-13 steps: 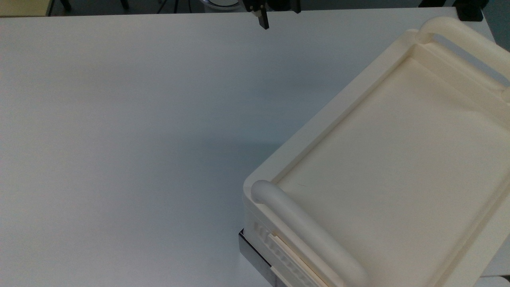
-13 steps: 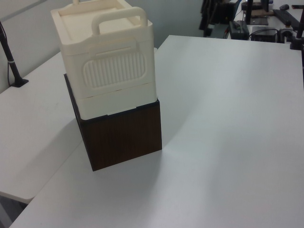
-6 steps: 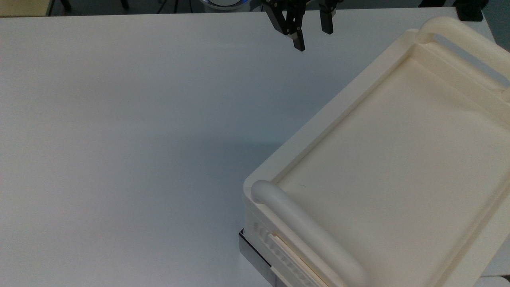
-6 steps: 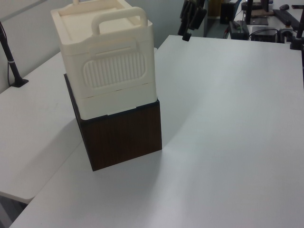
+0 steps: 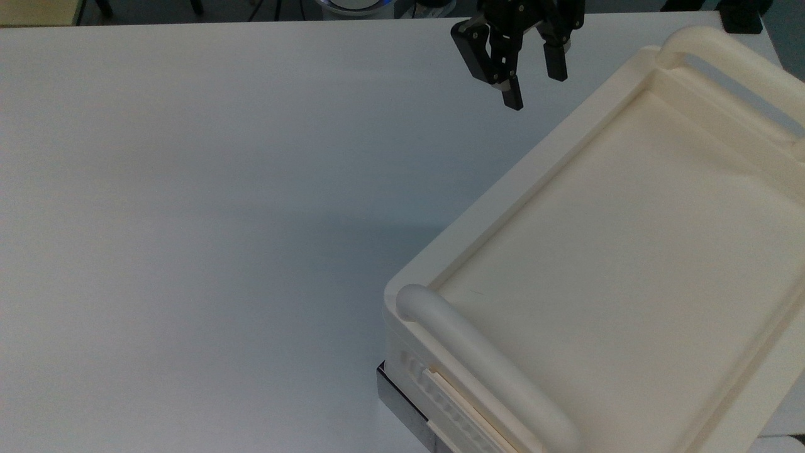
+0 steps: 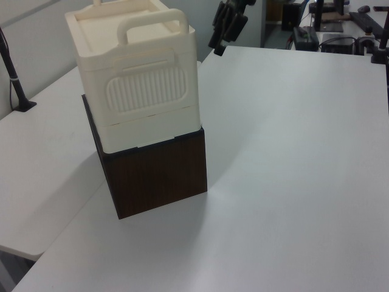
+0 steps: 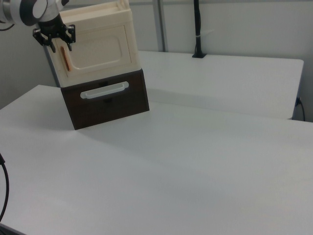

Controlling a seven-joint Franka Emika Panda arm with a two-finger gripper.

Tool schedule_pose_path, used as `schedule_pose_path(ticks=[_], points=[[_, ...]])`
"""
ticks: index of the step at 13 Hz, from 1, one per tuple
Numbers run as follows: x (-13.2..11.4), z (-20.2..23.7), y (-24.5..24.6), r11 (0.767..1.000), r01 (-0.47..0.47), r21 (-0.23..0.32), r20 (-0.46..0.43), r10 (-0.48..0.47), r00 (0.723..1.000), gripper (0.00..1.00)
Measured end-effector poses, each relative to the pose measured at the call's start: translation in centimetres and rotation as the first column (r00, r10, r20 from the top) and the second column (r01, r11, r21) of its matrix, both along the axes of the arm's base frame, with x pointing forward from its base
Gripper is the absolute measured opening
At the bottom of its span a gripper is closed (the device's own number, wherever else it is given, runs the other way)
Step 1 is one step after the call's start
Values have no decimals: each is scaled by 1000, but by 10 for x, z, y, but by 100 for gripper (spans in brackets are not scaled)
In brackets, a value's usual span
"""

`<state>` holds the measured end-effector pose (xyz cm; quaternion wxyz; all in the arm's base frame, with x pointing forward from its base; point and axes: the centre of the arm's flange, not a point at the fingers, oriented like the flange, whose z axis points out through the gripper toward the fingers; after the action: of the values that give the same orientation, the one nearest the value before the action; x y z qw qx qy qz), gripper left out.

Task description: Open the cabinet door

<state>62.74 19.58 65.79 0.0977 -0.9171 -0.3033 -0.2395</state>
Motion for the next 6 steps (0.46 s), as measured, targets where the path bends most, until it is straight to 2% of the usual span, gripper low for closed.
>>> schedule_pose_path(ticks=[6], points=[[12, -14, 19, 1000, -11, 28, 46, 10, 999, 58]])
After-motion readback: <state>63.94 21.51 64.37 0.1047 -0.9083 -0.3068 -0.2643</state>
